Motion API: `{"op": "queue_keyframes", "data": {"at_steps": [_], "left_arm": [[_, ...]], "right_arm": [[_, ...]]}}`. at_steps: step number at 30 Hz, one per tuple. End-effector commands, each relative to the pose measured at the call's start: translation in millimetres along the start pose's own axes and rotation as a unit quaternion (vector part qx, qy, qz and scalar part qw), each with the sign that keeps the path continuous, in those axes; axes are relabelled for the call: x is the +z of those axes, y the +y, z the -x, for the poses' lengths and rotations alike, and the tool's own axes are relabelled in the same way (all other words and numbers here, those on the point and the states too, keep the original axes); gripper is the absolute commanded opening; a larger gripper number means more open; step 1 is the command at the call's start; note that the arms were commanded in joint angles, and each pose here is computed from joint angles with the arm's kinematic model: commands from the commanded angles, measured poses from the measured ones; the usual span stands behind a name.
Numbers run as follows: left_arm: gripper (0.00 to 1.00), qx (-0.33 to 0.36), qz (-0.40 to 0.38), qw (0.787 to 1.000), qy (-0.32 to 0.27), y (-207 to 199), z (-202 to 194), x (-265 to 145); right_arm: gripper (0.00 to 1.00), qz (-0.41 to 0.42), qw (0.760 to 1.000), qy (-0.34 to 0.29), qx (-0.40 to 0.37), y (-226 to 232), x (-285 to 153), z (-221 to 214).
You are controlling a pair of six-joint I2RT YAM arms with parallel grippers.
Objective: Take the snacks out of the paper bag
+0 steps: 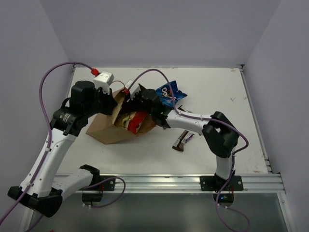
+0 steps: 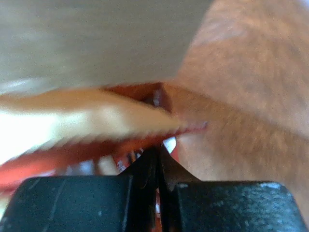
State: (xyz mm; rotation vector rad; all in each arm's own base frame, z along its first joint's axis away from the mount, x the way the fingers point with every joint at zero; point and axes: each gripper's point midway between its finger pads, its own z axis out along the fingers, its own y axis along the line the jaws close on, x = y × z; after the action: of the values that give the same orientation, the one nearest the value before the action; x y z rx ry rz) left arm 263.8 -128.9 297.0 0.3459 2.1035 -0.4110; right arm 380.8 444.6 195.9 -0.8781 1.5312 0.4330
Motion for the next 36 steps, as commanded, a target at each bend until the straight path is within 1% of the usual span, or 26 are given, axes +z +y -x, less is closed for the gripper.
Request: {"op": "queue_keyframes", "data": {"at_steps": [1,2,4,5,8,9,10,11,12,14,15,17,18,19,20,21,22,24,25,28,33,36], "left_arm": [[0.00,0.005,0.025,0.999,-0.035,9.0,12.1,-0.2],[0.00,0.002,0.033,0.999,-0.029,12.7,6.9,3.8],[0.00,-0.001,0.056,0.998,-0.030,21.7,5.3,10.4],[0.00,-0.003,0.065,0.998,-0.026,25.5,1.0,14.3],[0.00,-0.008,0.089,0.996,-0.021,35.4,-3.8,24.6],[0.00,-0.009,0.093,0.995,-0.019,37.0,-5.5,27.9],[0.00,-0.009,0.097,0.995,-0.023,38.6,-3.3,29.7],[0.00,-0.009,0.100,0.995,-0.021,40.4,-5.2,31.8],[0.00,-0.008,0.104,0.994,-0.019,42.4,-6.4,34.8],[0.00,-0.006,0.115,0.993,-0.018,46.7,-7.1,36.9],[0.00,-0.005,0.118,0.993,-0.013,48.4,-8.9,39.0],[0.00,-0.001,0.134,0.991,-0.006,54.9,-13.2,41.4],[0.00,0.000,0.135,0.991,-0.003,55.3,-15.4,42.5],[0.00,0.001,0.142,0.990,-0.004,58.2,-16.1,42.9],[0.00,0.002,0.146,0.989,0.001,60.1,-20.6,44.2],[0.00,0.003,0.149,0.989,0.000,61.4,-21.3,44.6],[0.00,0.005,0.150,0.989,-0.001,62.3,-22.1,45.9],[0.00,0.009,0.152,0.988,0.006,64.3,-28.4,49.3],[0.00,0.010,0.157,0.987,0.009,66.3,-30.4,50.2],[0.00,0.013,0.161,0.987,0.024,69.3,-39.6,54.2],[0.00,0.011,0.163,0.986,0.026,70.5,-43.3,57.3],[0.00,0.008,0.154,0.988,0.025,67.6,-43.8,61.4]], "right_arm": [[0.00,0.041,0.998,-0.040,0.010,1.9,-33.9,56.0],[0.00,0.058,0.997,-0.042,0.011,6.4,-42.6,60.7],[0.00,0.061,0.997,-0.046,0.013,4.4,-60.4,69.7],[0.00,0.058,0.997,-0.058,0.013,-0.5,-76.5,86.1],[0.00,0.052,0.998,-0.045,0.008,-6.8,-99.2,90.9],[0.00,0.039,0.998,-0.054,0.007,-14.2,-111.3,102.1],[0.00,0.036,0.998,-0.044,0.002,-16.6,-118.0,97.7],[0.00,0.032,0.998,-0.045,0.001,-18.8,-124.4,100.0],[0.00,0.027,0.998,-0.057,0.001,-24.1,-137.0,111.6],[0.00,0.009,0.999,-0.047,0.008,-34.1,-150.6,111.8],[0.00,0.000,0.998,-0.061,0.013,-41.8,-165.5,124.4],[0.00,-0.032,0.997,-0.061,0.034,-67.9,-188.8,134.8],[0.00,-0.030,0.998,-0.048,0.040,-66.1,-189.3,128.5],[0.00,-0.050,0.995,-0.057,0.058,-83.9,-203.5,137.4],[0.00,-0.058,0.995,-0.047,0.069,-91.5,-212.2,133.8],[0.00,-0.082,0.992,-0.047,0.082,-112.4,-221.4,132.0],[0.00,-0.093,0.989,-0.054,0.104,-120.5,-236.6,136.1],[0.00,-0.120,0.984,-0.054,0.119,-139.5,-250.6,133.3],[0.00,-0.146,0.977,-0.055,0.144,-156.8,-259.0,129.8],[0.00,-0.170,0.969,-0.052,0.171,-177.3,-276.7,124.0],[0.00,-0.189,0.960,-0.068,0.193,-189.9,-296.6,133.4],[0.00,-0.164,0.962,-0.083,0.204,-185.1,-302.5,146.8]]}}
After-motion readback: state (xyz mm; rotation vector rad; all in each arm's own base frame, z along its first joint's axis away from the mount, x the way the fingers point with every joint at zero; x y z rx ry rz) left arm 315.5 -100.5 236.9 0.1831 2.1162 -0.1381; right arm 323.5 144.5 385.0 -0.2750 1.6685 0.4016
